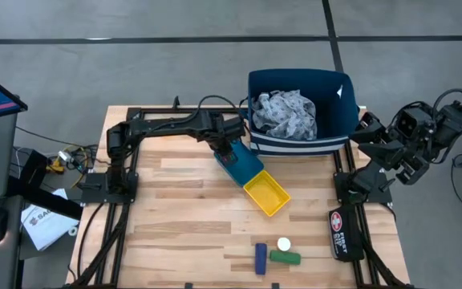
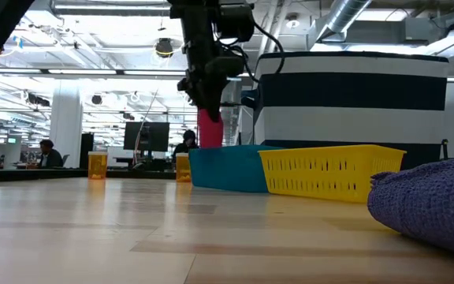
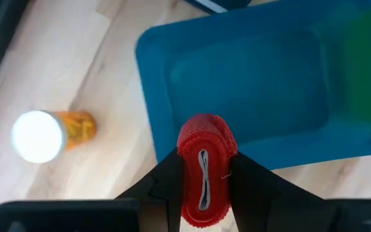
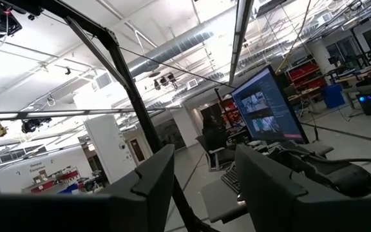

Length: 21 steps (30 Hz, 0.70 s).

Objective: Pick & Place Medicine items
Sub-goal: Put the red bandage into the blue bin

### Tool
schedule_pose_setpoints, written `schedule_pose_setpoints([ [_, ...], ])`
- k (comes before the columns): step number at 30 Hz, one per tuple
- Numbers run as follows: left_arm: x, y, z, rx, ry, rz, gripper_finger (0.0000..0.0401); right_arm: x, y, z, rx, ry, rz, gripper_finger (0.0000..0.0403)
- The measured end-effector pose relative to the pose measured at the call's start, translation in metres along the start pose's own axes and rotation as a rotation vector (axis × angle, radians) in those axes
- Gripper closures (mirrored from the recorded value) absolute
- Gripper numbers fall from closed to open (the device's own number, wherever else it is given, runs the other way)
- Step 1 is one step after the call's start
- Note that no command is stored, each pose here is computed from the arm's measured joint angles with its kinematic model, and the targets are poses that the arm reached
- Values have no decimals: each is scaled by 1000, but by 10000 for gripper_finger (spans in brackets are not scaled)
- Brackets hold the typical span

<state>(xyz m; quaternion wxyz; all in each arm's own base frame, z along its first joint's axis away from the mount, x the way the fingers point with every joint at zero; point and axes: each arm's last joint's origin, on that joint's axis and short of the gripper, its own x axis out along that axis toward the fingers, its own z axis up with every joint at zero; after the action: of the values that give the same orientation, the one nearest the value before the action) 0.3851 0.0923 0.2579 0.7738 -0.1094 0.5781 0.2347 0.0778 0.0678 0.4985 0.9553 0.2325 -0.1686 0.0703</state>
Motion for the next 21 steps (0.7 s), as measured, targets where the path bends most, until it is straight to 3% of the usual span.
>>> schedule_pose_setpoints([
  [21, 15, 7, -7, -61, 6, 20, 309, 1, 1, -2, -7, 8, 1, 241],
])
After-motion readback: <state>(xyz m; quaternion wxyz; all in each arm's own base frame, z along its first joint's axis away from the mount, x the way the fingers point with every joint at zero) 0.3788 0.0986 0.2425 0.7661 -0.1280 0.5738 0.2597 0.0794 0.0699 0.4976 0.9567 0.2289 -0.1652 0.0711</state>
